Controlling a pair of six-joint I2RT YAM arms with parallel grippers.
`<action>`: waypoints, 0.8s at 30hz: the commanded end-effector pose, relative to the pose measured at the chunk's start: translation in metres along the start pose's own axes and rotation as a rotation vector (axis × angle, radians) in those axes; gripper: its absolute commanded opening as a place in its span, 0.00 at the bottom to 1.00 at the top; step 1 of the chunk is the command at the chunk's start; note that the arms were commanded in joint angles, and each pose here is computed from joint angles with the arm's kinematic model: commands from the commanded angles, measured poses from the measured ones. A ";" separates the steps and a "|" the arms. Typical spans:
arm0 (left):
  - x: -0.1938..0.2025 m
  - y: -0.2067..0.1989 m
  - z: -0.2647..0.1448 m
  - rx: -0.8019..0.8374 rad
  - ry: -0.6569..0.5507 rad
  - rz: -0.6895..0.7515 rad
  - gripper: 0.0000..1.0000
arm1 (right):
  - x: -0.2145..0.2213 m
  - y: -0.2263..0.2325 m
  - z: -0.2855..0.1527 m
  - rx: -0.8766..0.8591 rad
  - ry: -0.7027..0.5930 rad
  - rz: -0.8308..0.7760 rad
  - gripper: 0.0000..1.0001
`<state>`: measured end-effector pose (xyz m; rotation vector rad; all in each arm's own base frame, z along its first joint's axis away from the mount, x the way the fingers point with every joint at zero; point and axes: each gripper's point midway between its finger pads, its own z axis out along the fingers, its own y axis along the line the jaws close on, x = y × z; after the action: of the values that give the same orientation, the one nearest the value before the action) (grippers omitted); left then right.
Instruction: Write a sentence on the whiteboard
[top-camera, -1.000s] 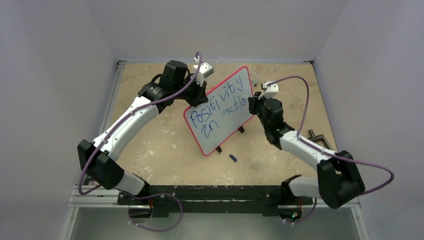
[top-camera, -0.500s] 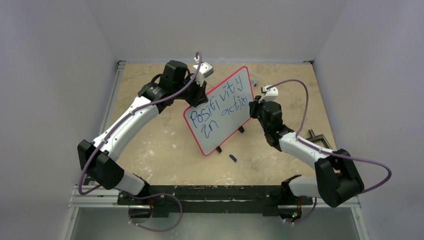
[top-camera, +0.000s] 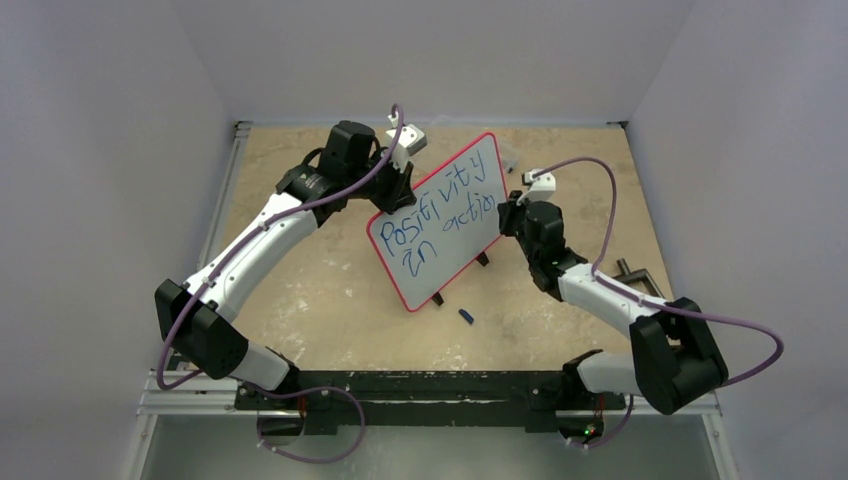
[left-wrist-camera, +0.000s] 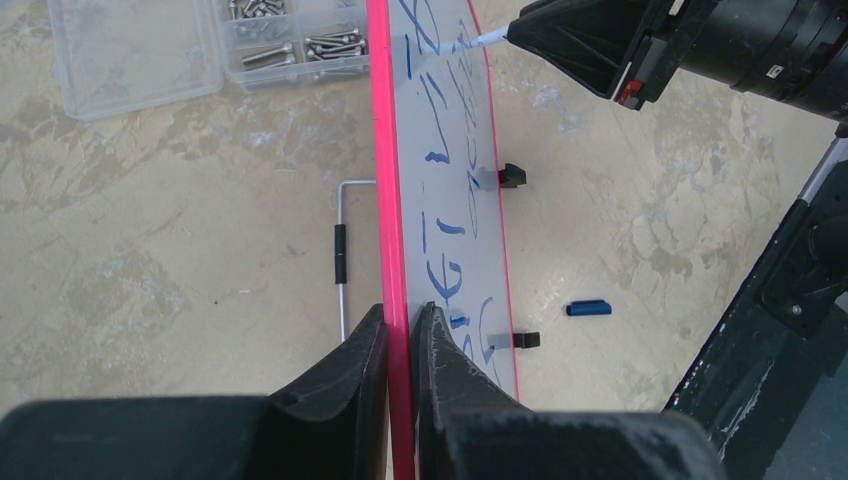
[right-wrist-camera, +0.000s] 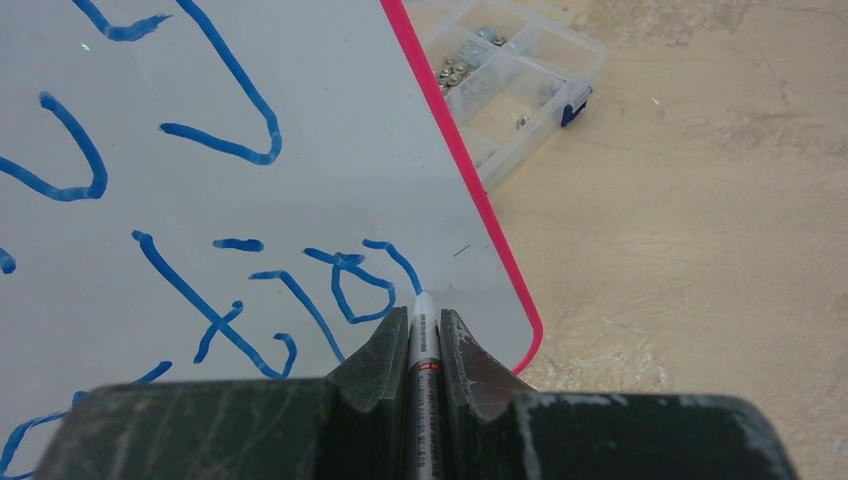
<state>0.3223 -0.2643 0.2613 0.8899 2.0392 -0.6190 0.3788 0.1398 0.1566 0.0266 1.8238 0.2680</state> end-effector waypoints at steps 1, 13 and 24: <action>0.030 -0.001 0.002 0.008 0.110 0.099 0.00 | -0.032 0.014 0.002 -0.039 -0.064 0.031 0.00; 0.031 -0.002 0.002 0.011 0.111 0.099 0.00 | -0.048 0.019 0.006 -0.045 -0.089 0.029 0.00; 0.031 -0.002 0.002 0.009 0.110 0.102 0.00 | -0.062 0.023 0.008 -0.048 -0.112 0.022 0.00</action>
<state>0.3223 -0.2642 0.2612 0.8897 2.0397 -0.6185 0.3892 0.1442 0.1830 0.0253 1.7922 0.2737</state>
